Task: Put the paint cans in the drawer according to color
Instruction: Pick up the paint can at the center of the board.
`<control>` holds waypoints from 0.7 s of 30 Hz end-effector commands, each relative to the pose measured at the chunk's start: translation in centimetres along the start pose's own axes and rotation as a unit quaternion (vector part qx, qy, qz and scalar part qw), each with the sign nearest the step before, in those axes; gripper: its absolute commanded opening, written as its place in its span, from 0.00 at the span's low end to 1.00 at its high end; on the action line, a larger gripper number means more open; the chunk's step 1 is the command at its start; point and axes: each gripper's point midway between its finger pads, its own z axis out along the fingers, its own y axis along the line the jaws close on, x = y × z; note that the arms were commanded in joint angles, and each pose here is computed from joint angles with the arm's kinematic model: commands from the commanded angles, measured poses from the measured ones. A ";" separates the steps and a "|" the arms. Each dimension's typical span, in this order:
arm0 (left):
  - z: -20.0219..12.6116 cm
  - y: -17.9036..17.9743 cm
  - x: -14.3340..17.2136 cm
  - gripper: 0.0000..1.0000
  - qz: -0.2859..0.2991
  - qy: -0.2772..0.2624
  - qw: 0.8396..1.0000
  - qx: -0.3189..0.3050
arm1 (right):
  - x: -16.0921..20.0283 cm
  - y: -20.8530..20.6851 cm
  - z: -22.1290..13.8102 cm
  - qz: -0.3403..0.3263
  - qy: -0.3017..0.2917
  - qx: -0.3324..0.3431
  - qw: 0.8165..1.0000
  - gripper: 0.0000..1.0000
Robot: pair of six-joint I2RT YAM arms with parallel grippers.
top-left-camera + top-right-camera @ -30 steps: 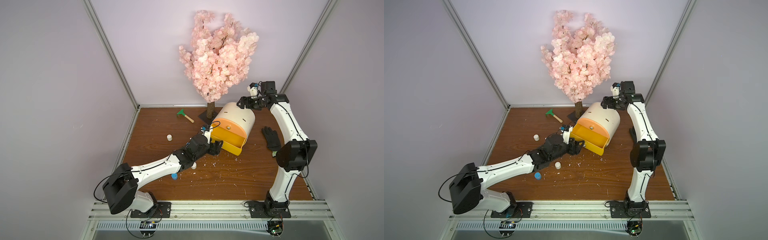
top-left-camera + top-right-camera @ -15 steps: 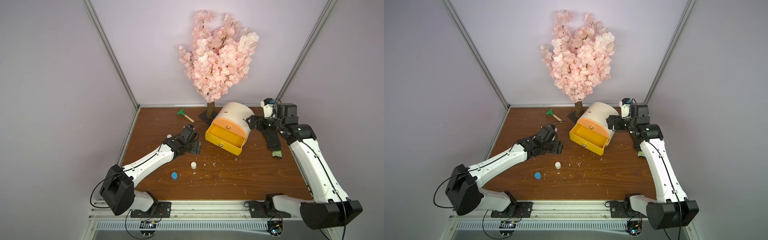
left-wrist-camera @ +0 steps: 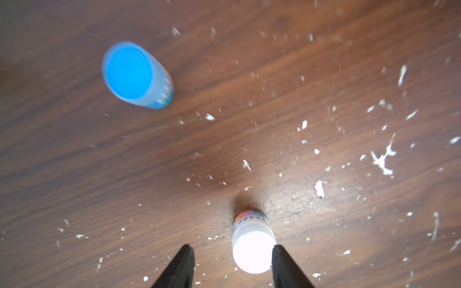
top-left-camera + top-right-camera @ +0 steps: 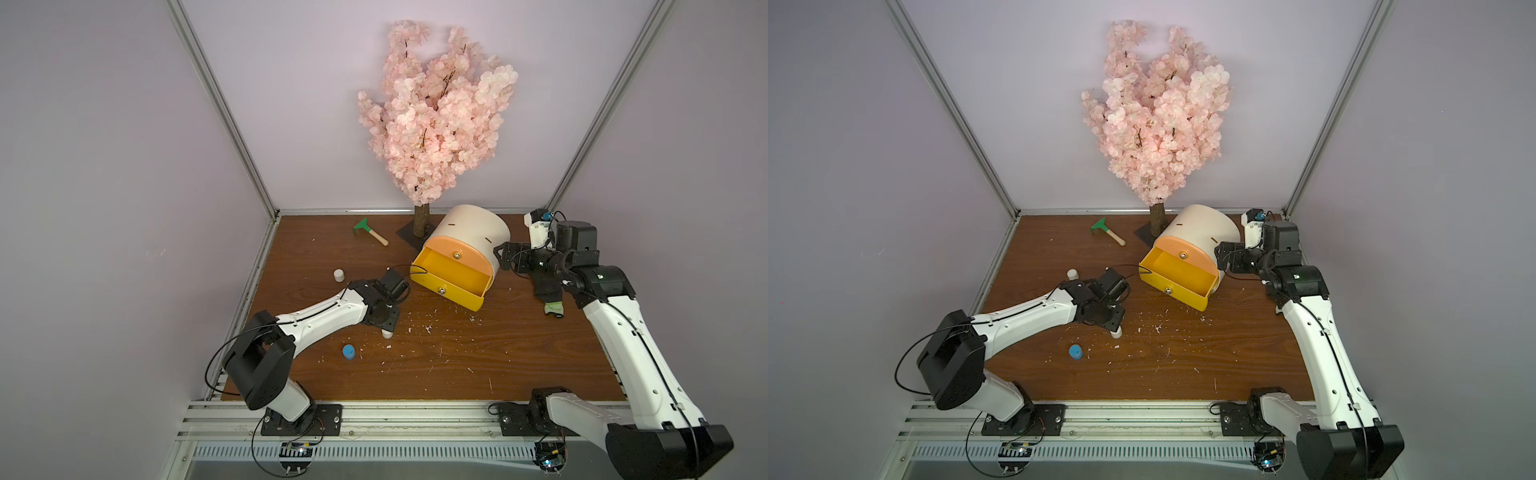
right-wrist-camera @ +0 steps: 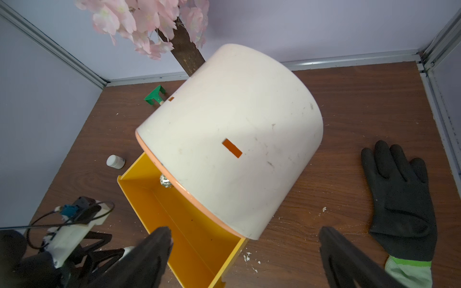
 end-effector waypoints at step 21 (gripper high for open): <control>2.3 -1.5 2.1 0.55 0.035 0.057 0.998 0.009 | -0.3 0.1 -0.4 -0.002 -0.022 0.001 1.000 0.99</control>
